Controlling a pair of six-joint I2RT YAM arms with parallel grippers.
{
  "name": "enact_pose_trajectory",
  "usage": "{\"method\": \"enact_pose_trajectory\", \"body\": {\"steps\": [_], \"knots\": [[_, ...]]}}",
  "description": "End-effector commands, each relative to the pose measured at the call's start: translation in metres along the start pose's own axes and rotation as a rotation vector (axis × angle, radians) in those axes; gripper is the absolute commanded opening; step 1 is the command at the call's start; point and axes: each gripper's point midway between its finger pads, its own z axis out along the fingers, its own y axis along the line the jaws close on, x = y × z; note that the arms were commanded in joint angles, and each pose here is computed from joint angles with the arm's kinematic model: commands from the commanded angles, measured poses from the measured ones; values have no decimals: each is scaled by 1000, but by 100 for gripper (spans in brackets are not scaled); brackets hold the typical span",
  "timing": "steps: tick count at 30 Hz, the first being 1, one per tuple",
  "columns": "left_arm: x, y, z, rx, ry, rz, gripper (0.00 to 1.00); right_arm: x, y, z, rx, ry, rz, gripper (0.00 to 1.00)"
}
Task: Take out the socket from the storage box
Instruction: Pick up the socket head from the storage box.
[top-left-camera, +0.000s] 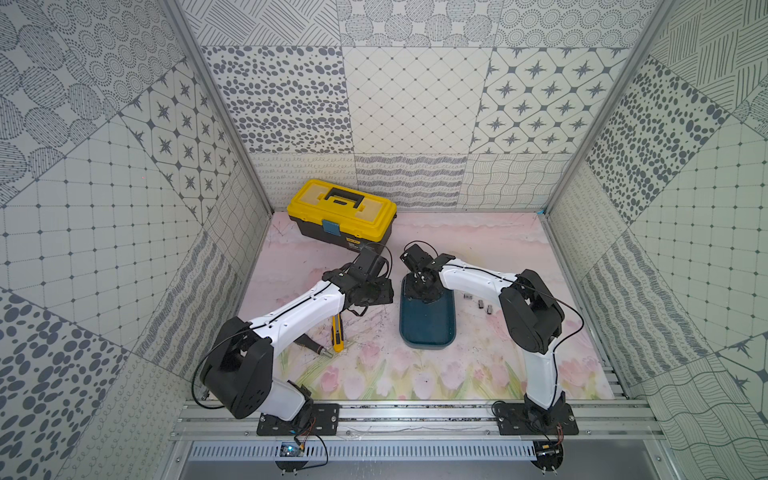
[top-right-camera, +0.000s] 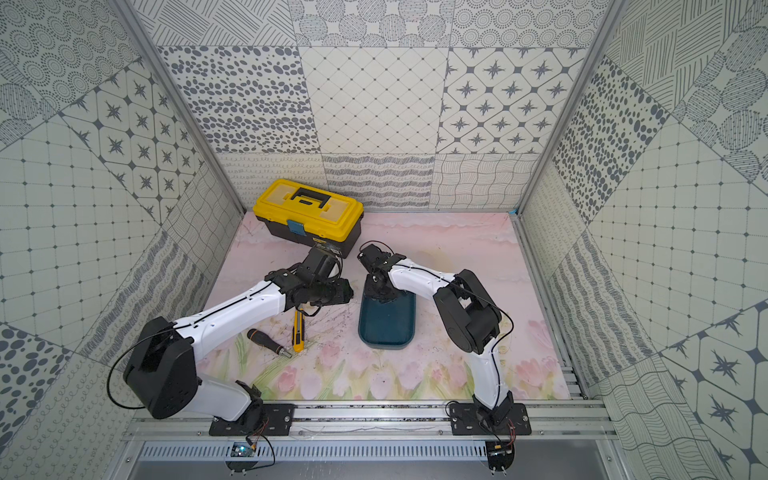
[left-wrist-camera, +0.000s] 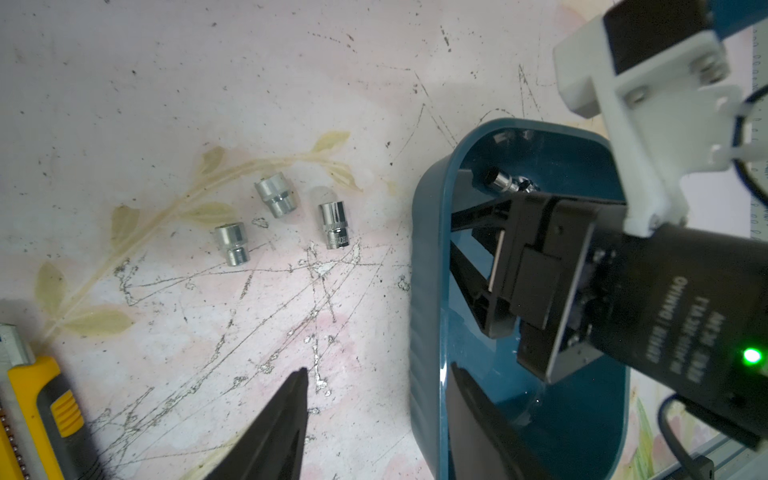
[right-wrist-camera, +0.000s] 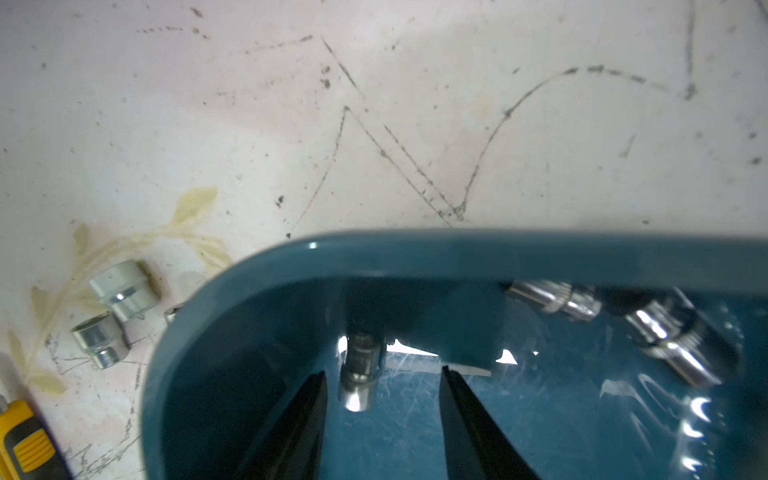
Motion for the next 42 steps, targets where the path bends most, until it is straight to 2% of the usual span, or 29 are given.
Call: {"method": "enact_pose_trajectory", "body": {"steps": [1, 13, 26, 29, 38, 42], "knots": [[-7, 0, -4, 8, -30, -4, 57, -3, 4, 4, 2, -19, -4, 49], [-10, -2, -6, 12, -40, 1, 57, -4, -3, 13, 51, -25, -32, 46], [-13, -5, -6, 19, -41, 4, 58, -8, -2, 12, 42, -37, -79, 42], [-14, -5, -7, 17, -44, 7, 57, -6, -2, 14, 39, -28, -82, 38], [-15, -5, -8, 14, -50, 1, 58, -5, -1, 6, 19, -31, -93, 17], [-14, -4, -9, 14, -50, -3, 58, -8, -3, -4, 9, -45, -96, 14]]}}
